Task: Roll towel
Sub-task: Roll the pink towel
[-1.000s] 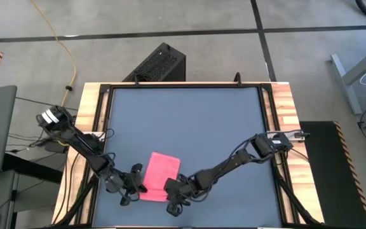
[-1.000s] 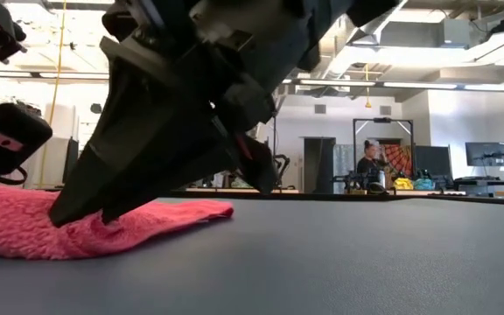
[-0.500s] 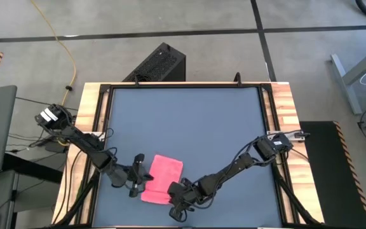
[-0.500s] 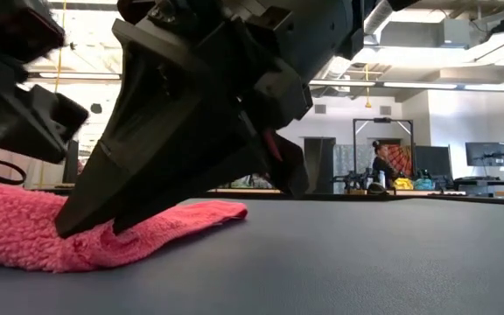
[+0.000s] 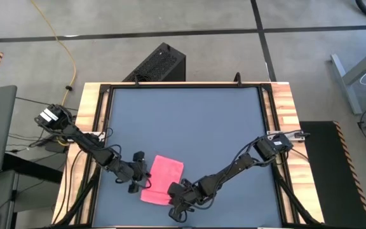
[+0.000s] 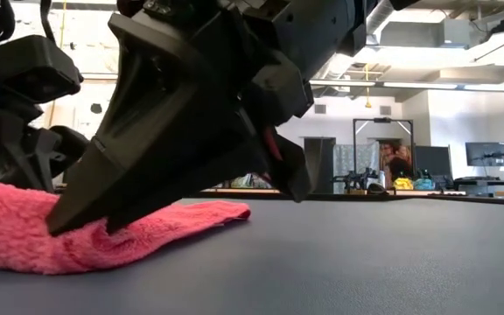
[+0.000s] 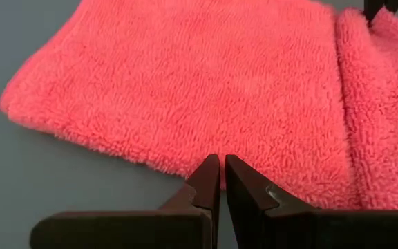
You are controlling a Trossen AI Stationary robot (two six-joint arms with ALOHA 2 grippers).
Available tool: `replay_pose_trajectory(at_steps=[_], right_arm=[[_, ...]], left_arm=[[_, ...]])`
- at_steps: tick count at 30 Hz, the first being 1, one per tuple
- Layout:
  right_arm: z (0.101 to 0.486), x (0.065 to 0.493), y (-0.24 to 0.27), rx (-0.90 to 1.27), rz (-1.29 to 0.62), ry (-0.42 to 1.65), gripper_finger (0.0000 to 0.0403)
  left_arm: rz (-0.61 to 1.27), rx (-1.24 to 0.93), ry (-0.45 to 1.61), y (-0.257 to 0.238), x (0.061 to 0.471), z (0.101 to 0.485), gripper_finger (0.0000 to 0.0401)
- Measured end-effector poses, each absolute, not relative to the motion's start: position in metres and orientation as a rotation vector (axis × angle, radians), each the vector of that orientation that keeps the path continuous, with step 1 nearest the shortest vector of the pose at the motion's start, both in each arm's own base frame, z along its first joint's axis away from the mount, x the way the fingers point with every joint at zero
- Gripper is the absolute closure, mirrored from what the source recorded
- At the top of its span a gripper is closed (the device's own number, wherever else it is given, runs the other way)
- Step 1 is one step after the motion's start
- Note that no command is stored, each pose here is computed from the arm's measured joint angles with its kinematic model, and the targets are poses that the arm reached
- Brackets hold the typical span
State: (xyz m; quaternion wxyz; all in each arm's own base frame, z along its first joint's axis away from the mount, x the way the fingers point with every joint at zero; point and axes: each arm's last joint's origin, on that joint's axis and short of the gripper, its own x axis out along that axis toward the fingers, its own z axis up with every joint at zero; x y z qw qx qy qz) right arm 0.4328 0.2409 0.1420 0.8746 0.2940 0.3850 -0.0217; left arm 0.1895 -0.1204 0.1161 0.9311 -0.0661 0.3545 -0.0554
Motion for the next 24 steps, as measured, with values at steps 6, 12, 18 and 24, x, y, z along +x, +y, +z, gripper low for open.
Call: replay_pose_trajectory(at_steps=[6,12,18,24], right_arm=[[0.144,0.433,0.244,0.651,-0.041,0.783,0.0383],[0.142,0.428,0.248,0.669,-0.088,0.800,0.0383],[0.139,0.425,0.247,0.666,-0.150,0.800,0.0383],[0.139,0.426,0.244,0.665,-0.157,0.801,0.0383]], left_arm=[[-0.114,-0.138,0.744,-0.120,0.188,0.115,0.0388],[-0.098,-0.152,0.779,-0.121,0.185,0.113,0.0397],[-0.132,-0.171,0.755,-0.127,0.184,0.115,0.0399],[-0.212,-0.143,0.675,-0.132,0.187,0.122,0.0389]])
